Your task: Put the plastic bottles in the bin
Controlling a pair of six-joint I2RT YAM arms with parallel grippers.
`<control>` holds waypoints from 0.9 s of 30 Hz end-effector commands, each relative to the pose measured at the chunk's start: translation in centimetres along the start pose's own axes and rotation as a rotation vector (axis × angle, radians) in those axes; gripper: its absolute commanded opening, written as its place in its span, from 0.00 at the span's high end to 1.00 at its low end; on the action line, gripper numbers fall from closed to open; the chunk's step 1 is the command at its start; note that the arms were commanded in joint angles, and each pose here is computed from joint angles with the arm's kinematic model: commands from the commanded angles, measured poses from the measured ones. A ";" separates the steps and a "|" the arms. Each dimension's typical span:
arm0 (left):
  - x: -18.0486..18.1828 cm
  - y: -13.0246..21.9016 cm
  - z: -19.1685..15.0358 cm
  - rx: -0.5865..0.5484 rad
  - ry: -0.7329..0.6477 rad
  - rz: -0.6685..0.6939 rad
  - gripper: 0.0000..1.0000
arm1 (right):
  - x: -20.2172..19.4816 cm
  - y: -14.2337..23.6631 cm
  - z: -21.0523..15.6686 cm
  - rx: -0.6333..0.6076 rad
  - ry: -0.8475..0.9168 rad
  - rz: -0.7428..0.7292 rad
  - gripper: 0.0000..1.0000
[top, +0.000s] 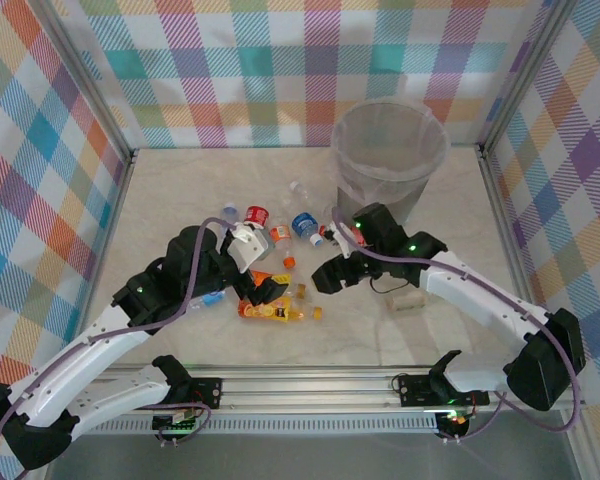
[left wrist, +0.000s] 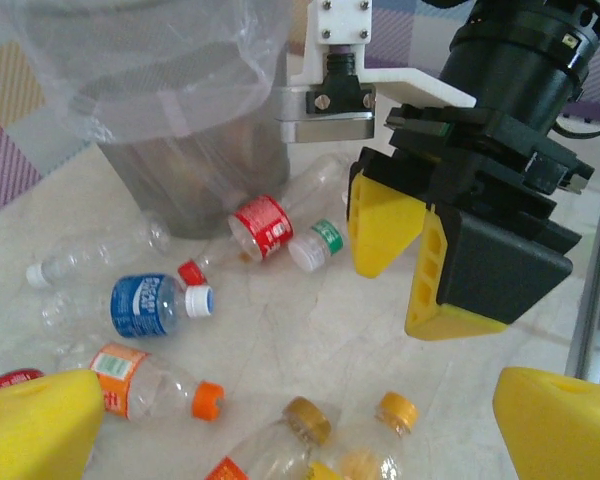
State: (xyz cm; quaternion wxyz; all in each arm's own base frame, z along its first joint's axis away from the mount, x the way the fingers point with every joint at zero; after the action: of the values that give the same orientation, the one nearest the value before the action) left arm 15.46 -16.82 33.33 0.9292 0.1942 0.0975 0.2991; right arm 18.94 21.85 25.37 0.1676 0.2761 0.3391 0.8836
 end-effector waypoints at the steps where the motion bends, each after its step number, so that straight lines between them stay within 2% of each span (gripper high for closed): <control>1: -0.3 1.6 0.8 0.041 0.001 -0.005 0.00 | 0.5 -1.9 0.2 -0.011 0.031 -0.004 0.27; 5: -0.8 3.4 0.1 0.106 0.046 -0.029 0.00 | 0.8 -3.9 -0.3 0.020 0.053 -0.016 0.26; 16: -1.9 9.7 -2.0 0.123 0.168 -0.007 0.00 | 2.3 -9.9 -1.1 0.174 0.204 -0.136 0.25; 27: -2.1 11.9 -3.5 0.073 0.240 0.030 0.00 | 3.6 -14.0 -1.4 0.322 0.363 -0.285 0.25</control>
State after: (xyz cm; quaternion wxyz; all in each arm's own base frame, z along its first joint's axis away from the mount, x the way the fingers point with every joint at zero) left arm 6.81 -8.46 35.82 0.9062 0.1949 0.1966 0.3197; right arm 16.74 32.55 16.21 0.1718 0.1217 0.5113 0.8332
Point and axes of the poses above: each hand's point on the last joint's axis, 136 mm out from that joint toward the fingers, its own y axis back along the fingers, its own x axis along the line the jaws close on, z = x × y, the point moved 9 cm from there along y, back along the fingers, and after that the axes turned 10 degrees about y, right-handed, at the moved point
